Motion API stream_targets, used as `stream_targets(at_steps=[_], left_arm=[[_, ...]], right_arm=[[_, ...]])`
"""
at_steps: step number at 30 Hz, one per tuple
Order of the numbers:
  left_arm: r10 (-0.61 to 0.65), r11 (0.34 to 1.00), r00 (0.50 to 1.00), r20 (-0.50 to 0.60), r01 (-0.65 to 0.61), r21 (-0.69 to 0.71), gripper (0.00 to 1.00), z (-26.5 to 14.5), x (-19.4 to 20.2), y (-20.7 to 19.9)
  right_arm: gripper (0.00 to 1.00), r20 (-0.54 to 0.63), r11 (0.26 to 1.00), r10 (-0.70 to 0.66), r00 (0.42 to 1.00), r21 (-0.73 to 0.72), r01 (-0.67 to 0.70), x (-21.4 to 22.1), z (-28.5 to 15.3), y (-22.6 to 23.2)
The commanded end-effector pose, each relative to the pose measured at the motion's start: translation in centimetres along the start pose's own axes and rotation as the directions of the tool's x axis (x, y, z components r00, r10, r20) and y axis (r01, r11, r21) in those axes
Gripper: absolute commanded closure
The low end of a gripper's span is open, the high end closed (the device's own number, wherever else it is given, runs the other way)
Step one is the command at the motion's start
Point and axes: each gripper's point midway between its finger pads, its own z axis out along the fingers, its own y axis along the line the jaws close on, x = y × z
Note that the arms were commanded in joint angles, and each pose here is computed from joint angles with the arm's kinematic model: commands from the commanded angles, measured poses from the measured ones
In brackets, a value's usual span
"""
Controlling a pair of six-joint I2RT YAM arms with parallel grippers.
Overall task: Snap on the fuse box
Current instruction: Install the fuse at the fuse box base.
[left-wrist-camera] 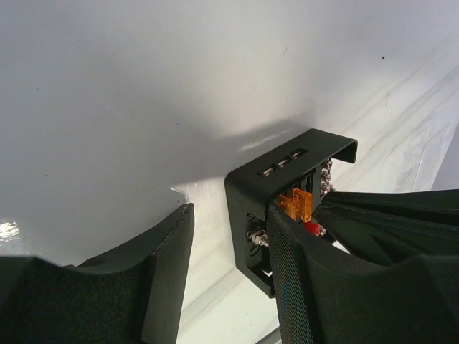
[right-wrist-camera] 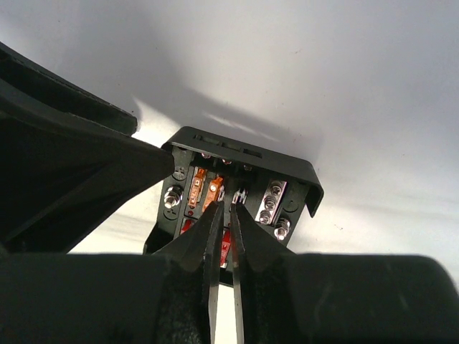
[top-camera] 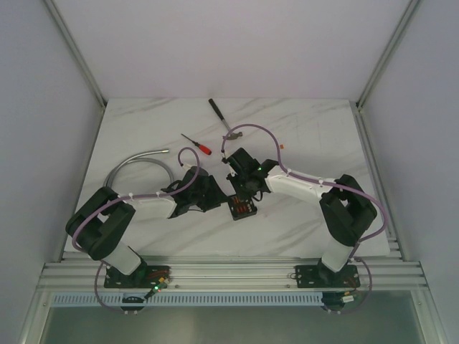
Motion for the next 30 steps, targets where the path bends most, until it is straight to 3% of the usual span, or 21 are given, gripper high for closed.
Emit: stream_targets(at_steps=[1, 5, 14, 30], left_arm=[[-0.009, 0.999, 1.000, -0.010, 0.009, -0.034, 0.46, 0.4, 0.2, 0.9], [-0.008, 0.999, 1.000, -0.010, 0.008, -0.035, 0.46, 0.4, 0.2, 0.9], [-0.010, 0.999, 1.000, -0.011, 0.009, -0.034, 0.46, 0.4, 0.2, 0.9], [-0.009, 0.999, 1.000, -0.014, 0.008, -0.033, 0.46, 0.5, 0.2, 0.8]], right_arm=[[0.84, -0.002, 1.000, 0.010, 1.000, 0.000, -0.010, 0.3, -0.1, 0.0], [0.77, 0.032, 0.999, 0.009, 0.999, -0.032, -0.008, -0.6, -0.8, 0.6], [0.73, 0.051, 0.999, 0.030, 0.998, -0.031, -0.028, -1.1, -0.9, 0.9], [0.82, -0.040, 1.000, 0.031, 0.999, 0.004, -0.031, 0.8, 0.6, 0.3]])
